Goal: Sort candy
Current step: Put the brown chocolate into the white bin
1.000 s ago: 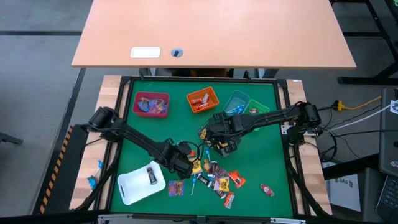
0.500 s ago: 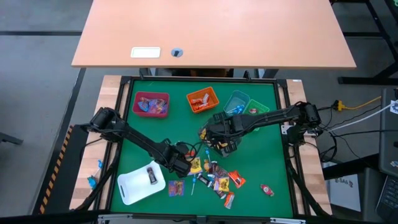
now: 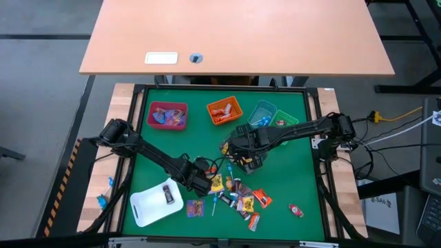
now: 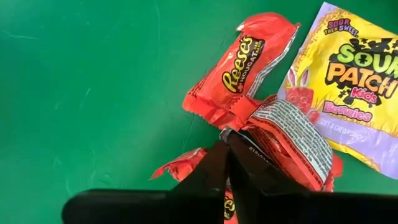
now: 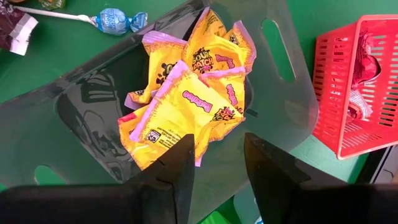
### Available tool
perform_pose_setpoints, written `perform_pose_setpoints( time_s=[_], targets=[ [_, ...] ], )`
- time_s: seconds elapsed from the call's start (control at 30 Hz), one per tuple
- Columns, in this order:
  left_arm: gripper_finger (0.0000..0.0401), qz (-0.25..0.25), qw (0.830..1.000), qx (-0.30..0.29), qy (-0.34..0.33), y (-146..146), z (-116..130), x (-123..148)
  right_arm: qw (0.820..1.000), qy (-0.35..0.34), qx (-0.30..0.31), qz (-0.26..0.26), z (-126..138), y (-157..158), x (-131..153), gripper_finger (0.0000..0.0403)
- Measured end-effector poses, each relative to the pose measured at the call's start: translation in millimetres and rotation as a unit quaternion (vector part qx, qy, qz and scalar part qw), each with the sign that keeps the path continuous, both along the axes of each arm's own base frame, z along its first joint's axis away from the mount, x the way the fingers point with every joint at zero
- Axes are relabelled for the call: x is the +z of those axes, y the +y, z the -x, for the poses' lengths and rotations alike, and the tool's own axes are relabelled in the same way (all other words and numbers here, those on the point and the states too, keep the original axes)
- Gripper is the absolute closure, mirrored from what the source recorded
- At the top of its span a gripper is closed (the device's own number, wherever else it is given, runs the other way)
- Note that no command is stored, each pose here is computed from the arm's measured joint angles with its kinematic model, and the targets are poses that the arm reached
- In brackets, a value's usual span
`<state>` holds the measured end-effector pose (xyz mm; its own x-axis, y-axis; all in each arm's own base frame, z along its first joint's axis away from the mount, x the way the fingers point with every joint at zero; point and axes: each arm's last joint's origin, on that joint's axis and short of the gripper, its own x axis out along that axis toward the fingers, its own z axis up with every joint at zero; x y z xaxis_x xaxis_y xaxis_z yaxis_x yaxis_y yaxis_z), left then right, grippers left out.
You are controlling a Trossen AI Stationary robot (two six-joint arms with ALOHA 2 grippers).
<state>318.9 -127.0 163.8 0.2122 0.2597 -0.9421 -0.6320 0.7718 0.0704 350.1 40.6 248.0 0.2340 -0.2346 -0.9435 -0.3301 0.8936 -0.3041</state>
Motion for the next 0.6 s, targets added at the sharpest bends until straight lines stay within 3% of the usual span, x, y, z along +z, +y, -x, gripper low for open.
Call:
perform_pose_setpoints(
  time_s=[0.27, 0.6],
  targets=[
    [0.0401, 0.001, 1.000, -0.003, -0.002, 0.2, 0.4, 2.1, 1.000, 0.000, 0.000, 0.000, 0.0, 0.0, 0.0, 0.0265],
    [0.0401, 0.014, 0.999, -0.017, -0.037, 2.4, 5.9, 28.4, 1.000, 0.000, 0.000, 0.000, 0.0, 0.0, 0.0, 0.0265]
  ],
)
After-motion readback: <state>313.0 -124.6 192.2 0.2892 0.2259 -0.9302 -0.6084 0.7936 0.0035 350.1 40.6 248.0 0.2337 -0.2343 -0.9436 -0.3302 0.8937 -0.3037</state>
